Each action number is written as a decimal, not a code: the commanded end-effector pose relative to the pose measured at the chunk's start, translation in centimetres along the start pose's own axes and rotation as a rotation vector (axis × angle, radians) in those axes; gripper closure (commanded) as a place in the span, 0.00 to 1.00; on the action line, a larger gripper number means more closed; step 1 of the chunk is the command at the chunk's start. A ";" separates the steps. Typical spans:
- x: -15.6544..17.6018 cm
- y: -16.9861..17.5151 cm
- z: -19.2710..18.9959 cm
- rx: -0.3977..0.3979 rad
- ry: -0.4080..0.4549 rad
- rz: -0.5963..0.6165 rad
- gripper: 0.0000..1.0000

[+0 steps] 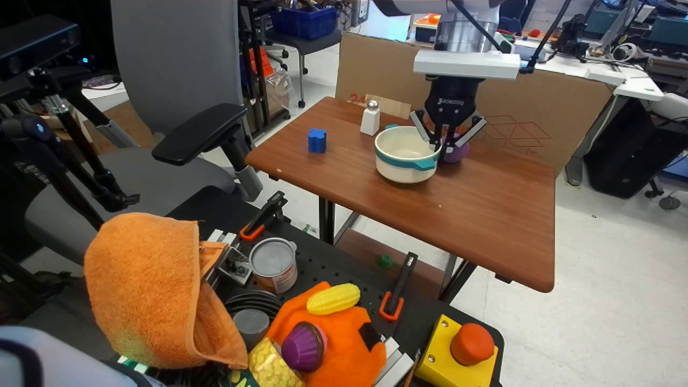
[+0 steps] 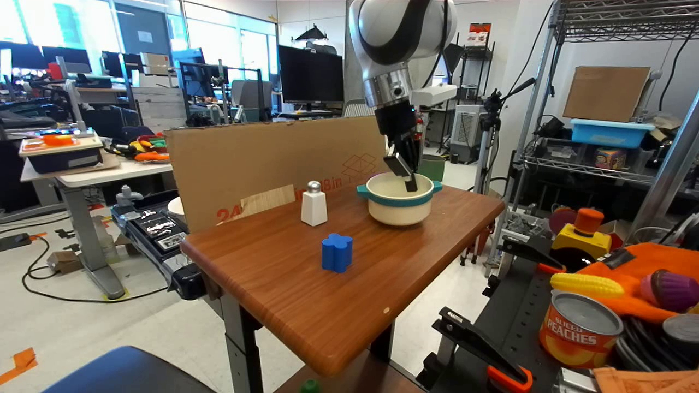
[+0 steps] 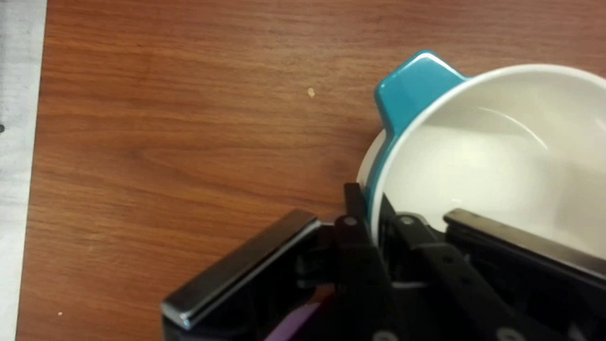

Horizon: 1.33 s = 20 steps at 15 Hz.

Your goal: Pick up the white bowl and slightly move it to the right.

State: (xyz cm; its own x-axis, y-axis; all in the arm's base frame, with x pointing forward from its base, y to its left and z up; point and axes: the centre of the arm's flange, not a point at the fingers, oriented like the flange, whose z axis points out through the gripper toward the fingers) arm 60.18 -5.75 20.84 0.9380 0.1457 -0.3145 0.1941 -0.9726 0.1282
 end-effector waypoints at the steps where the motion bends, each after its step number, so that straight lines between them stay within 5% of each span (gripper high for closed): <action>1: -3.7 1.2 -3.7 -0.006 0.007 -0.095 0.98; 4: -6.2 3.7 -6.6 0.015 0.051 -0.131 0.98; 9: -7.8 14.8 -9.4 0.114 0.014 0.166 0.98; 14: -9.4 23.3 -5.9 0.175 -0.085 0.421 0.98; 20: -5.0 24.0 1.7 0.168 -0.127 0.602 0.98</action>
State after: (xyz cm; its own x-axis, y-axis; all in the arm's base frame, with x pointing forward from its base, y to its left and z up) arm 56.59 -30.00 27.13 0.8527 -0.3875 -0.3504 -0.3594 -0.9219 0.1450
